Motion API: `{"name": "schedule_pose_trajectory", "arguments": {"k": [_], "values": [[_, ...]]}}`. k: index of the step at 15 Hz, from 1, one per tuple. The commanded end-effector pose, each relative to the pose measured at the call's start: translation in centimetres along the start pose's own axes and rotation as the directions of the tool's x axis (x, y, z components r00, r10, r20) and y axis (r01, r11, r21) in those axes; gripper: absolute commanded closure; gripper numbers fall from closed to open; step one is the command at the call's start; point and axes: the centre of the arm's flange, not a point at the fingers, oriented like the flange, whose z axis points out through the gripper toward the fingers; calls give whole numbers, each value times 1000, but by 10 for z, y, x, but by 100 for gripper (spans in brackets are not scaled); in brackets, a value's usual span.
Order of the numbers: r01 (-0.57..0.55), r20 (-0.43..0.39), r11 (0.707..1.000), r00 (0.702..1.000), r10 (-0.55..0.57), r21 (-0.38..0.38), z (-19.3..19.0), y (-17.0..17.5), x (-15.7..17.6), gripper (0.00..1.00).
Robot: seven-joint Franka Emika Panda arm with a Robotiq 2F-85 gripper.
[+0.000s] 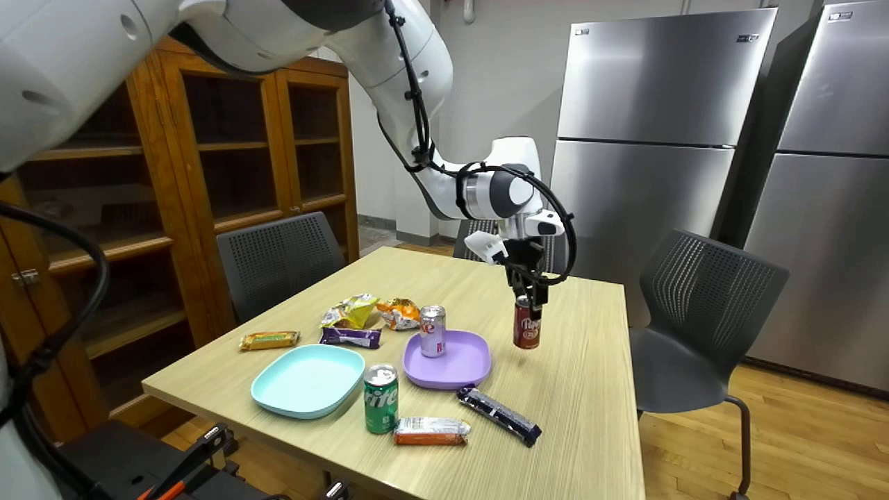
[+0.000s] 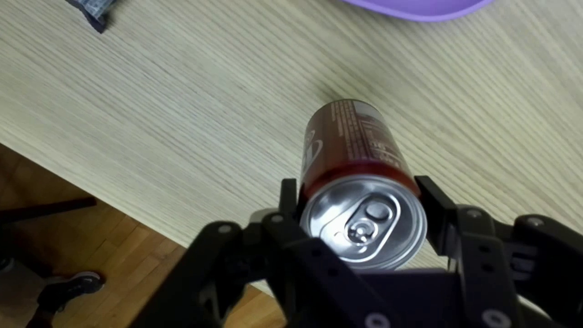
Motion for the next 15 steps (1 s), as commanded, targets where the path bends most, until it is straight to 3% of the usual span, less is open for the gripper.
{"name": "schedule_pose_trajectory", "arguments": {"k": [1,9,15], "values": [[1,-10,1000,1000,-1,30,-32,-6,-40,61],[27,13,999,1000,-28,42,-42,-42,-97,61],[18,48,999,999,-19,35,-29,-54,-115,61]]}}
